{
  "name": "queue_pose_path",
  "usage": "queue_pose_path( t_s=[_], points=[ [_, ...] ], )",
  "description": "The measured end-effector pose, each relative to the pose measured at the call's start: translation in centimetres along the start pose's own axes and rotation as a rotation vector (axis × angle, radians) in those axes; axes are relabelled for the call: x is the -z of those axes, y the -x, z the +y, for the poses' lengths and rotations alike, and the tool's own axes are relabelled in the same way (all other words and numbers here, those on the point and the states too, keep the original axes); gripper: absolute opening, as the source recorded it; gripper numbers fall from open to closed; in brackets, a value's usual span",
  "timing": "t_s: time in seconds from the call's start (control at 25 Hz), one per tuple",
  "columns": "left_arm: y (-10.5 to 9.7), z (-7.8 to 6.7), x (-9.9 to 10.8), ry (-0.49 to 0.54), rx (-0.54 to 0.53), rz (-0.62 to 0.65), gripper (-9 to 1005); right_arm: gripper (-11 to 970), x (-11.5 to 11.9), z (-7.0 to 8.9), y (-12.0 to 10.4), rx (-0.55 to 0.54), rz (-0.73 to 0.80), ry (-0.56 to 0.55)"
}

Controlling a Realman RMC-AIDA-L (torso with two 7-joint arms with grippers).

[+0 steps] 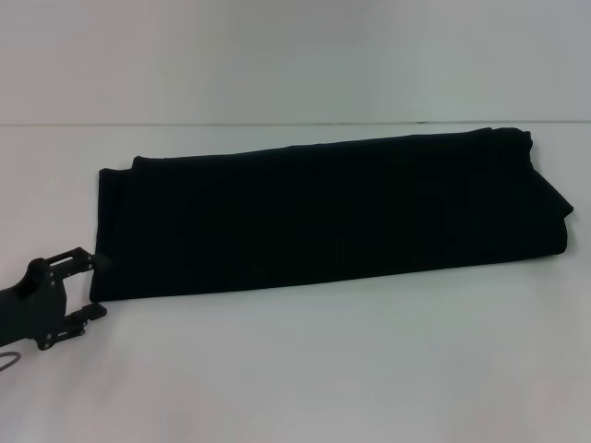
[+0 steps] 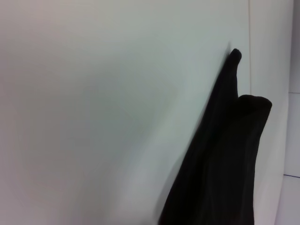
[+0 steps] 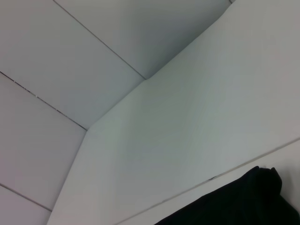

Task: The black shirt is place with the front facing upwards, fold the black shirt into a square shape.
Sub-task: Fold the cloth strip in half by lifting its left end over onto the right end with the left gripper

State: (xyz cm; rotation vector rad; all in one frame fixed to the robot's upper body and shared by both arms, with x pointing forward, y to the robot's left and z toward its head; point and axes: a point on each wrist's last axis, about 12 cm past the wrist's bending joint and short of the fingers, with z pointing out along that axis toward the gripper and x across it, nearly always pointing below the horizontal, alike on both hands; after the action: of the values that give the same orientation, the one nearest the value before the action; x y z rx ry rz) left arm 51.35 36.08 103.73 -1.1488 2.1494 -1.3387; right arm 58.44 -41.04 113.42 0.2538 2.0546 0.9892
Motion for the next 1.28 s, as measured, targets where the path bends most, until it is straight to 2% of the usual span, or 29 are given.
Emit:
queue_pose_path(
  t_s=[0.52, 0.72, 0.92, 1.12, 1.2, 1.28],
  points=[
    [0.2, 0.2, -0.4, 0.019, 0.028, -0.027, 749, 861, 0.3, -0.1, -0.1, -0.008, -0.005, 0.002],
    [0.3, -0.2, -1.0, 0.035, 0.024, -0.021, 748, 860, 0.3, -0.1, 0.0, -0.011, -0.010, 0.007],
    [0.1, -2.0, -2.8, 0.026, -0.013, 0.013, 746, 860, 0.3, -0.1, 0.0, -0.011, -0.011, 0.007],
    [0.0, -4.4, -4.3, -0.005, -0.079, 0.052, 745, 861, 0.5, -0.2, 0.0, -0.017, -0.019, 0.005],
    [0.0, -4.9, -4.5, -0.008, -0.093, 0.058, 744, 861, 0.5, -0.2, -0.1, -0.019, -0.020, 0.006],
    [0.1, -4.7, -4.4, -0.001, -0.095, 0.054, 744, 861, 0.5, -0.2, -0.1, -0.018, -0.020, 0.006]
  ],
)
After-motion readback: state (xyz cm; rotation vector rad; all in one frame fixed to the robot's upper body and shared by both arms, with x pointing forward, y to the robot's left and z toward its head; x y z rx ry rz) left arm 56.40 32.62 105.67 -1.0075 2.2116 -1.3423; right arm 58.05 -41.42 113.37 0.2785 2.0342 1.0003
